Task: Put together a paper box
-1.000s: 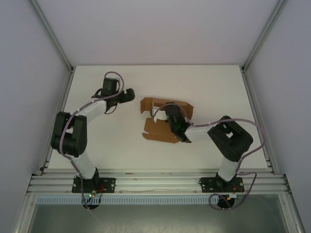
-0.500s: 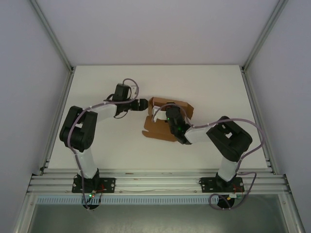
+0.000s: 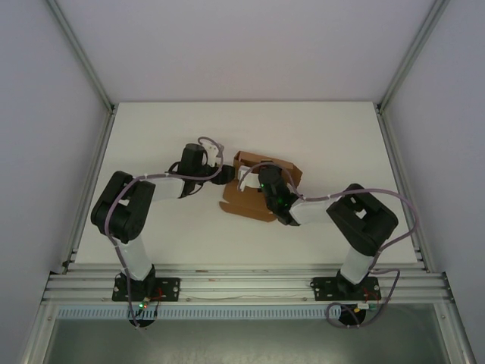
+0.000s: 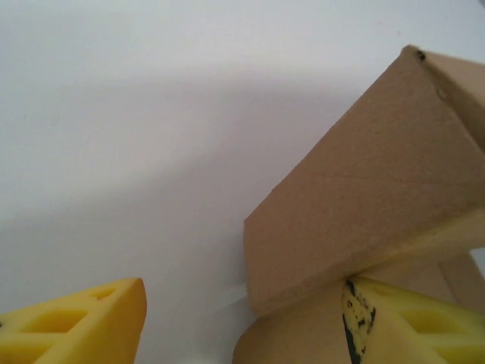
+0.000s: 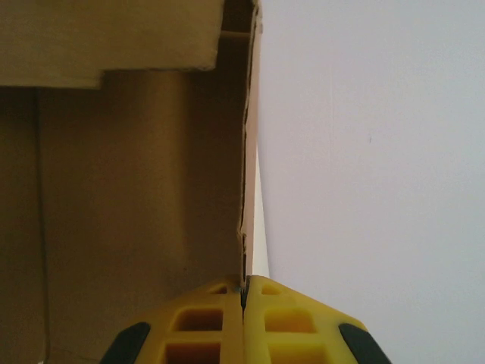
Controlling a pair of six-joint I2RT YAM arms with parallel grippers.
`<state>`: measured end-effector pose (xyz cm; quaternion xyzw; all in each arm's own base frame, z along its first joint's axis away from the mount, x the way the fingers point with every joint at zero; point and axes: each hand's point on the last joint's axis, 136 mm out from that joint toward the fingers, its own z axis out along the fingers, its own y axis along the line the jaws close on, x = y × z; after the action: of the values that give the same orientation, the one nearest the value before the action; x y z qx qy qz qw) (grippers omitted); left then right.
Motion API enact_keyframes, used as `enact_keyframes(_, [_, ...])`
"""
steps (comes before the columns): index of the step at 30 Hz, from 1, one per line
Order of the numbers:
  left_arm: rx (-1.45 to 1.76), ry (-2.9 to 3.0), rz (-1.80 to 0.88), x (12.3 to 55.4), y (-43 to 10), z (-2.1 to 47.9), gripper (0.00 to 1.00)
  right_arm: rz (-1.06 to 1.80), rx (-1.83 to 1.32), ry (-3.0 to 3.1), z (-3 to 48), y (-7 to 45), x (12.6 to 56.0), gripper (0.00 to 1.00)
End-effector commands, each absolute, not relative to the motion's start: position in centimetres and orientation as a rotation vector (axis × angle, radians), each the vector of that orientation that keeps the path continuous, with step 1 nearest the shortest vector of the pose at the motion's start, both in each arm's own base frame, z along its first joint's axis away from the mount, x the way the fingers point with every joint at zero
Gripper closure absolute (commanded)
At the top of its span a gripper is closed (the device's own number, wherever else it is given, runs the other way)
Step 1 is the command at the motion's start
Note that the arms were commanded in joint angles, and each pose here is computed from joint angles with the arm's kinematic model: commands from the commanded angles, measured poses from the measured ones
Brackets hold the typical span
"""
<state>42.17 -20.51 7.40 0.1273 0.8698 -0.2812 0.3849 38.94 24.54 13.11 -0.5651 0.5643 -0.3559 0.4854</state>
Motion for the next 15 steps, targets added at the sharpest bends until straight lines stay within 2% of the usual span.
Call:
enact_keyframes(1, [0.435, 2.083, -0.747, 43.4, -22.6, 9.8, 0.32, -0.819, -1.378, 1.408, 13.1, 24.7, 38.2, 1.00])
enact_keyframes(15, [0.534, 2.051, -0.710, 43.6, -25.2, 9.1, 0.32, -0.772, -1.445, 1.451, 11.3, 25.0, 37.6, 1.00])
